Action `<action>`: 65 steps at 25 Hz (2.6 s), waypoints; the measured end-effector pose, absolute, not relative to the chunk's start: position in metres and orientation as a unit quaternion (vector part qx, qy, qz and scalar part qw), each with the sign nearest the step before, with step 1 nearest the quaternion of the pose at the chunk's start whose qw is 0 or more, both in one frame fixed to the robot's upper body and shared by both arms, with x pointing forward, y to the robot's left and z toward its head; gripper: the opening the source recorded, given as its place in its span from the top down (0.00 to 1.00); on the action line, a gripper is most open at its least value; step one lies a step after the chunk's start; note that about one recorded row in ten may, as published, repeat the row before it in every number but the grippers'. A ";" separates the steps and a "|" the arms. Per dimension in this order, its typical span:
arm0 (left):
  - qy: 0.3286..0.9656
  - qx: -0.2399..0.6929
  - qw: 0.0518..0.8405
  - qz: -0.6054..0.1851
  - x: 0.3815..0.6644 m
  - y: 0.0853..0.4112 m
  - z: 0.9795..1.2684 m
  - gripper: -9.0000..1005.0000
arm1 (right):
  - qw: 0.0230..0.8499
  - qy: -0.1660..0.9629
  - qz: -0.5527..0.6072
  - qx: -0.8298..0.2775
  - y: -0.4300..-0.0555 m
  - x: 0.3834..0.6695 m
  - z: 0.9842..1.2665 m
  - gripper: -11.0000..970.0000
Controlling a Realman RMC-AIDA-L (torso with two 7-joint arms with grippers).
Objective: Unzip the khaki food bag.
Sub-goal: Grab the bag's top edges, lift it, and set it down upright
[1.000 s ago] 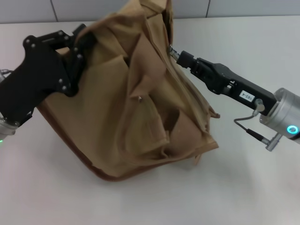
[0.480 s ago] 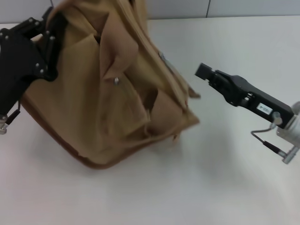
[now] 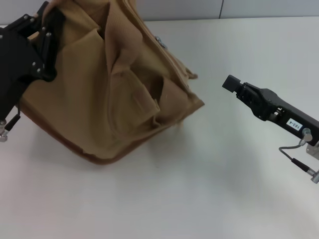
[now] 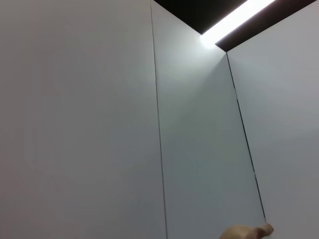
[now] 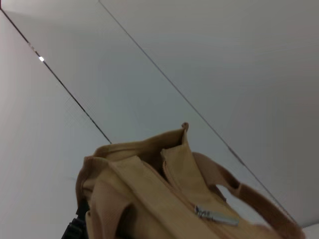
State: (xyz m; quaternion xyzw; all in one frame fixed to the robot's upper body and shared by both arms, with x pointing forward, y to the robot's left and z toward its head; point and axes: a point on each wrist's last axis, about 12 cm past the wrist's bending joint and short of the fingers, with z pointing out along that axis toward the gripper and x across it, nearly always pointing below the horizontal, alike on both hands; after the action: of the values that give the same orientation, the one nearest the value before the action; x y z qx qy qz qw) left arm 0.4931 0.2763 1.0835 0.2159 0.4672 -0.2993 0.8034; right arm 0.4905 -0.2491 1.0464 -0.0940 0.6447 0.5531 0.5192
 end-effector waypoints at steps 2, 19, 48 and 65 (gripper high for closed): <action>0.466 0.217 0.803 -0.301 0.493 0.276 1.084 0.93 | 0.525 0.643 0.548 -0.101 -0.249 0.492 1.047 0.96; 0.464 0.219 0.797 -0.321 0.492 0.274 1.085 0.93 | 0.633 0.588 0.421 -0.275 -0.236 0.514 1.061 0.59; 0.459 0.229 0.792 -0.333 0.490 0.270 1.085 0.93 | 0.499 0.599 0.426 -0.459 -0.204 0.563 1.099 0.63; 0.451 0.242 0.785 -0.349 0.485 0.267 1.085 0.93 | 0.439 0.610 0.418 -0.510 -0.185 0.578 1.110 0.66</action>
State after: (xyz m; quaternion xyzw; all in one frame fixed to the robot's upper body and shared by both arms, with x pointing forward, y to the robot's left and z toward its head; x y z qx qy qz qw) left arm 0.4854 0.2671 1.0847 0.2425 0.4505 -0.3485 0.7853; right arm 0.5782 -0.1846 1.1095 -0.5099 0.6101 0.4178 0.4395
